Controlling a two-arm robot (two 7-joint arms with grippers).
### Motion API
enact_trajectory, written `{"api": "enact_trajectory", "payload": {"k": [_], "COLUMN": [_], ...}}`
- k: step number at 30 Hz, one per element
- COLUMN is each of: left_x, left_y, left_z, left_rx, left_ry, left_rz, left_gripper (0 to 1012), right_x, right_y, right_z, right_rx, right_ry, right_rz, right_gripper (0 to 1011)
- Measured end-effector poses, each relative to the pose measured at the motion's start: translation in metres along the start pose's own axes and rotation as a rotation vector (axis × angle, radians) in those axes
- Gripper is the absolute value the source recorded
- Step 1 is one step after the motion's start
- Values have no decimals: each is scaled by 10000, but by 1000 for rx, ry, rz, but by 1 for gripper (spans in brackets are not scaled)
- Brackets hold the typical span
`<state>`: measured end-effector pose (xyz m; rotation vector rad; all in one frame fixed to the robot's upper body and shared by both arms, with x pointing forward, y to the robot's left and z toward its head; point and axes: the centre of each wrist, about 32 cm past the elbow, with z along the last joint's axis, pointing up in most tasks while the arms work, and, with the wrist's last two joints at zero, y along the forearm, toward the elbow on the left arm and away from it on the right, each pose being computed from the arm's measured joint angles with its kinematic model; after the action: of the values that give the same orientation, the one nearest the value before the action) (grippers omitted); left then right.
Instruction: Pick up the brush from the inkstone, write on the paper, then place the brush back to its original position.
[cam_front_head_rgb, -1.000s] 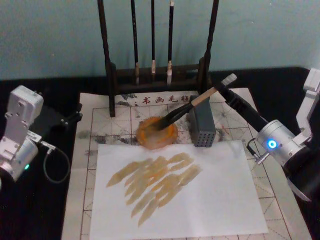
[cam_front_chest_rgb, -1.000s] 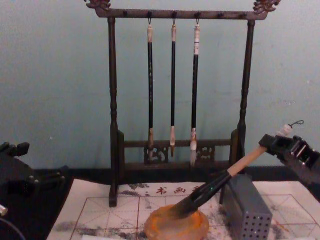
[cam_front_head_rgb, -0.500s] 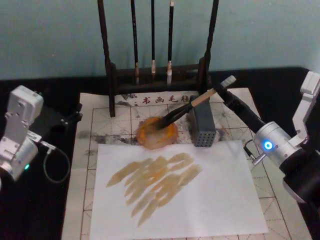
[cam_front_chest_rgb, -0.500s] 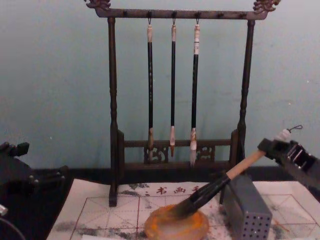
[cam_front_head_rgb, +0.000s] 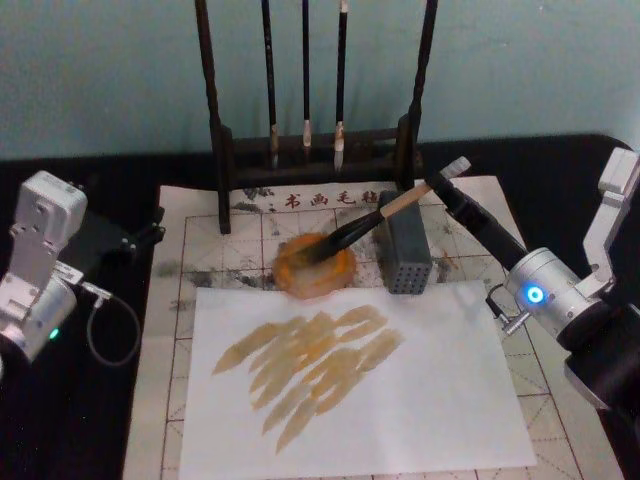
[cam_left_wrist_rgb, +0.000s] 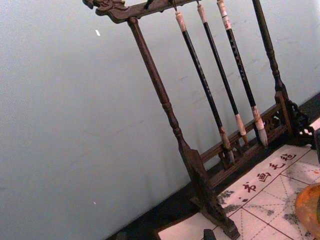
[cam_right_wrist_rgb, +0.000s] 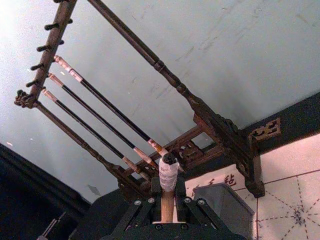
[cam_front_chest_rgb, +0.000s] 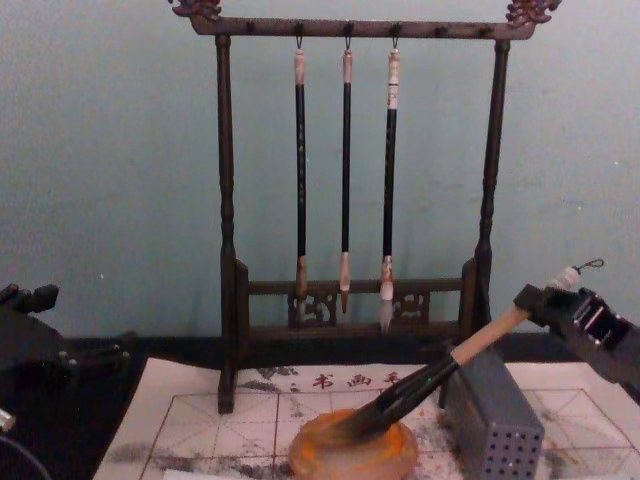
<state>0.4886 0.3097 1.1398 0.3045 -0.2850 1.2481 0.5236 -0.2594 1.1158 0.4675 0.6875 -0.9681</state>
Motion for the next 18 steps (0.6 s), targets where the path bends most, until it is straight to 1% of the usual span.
{"api": "enact_trajectory", "payload": {"k": [9,18], "left_x": [0,0], "left_y": [0,0], "left_z": [0,0], "left_rx": [0,0], "left_ry": [0,0], "left_rz": [0,0], "left_gripper": [1001,1001], "right_x": [10,16], "right_y": [-14,-36], "right_z": [-19,-33], "right_rx": [-3,1], "right_ry": [30,43], "right_rz": [-13,-27], "right_gripper": [178,178]}}
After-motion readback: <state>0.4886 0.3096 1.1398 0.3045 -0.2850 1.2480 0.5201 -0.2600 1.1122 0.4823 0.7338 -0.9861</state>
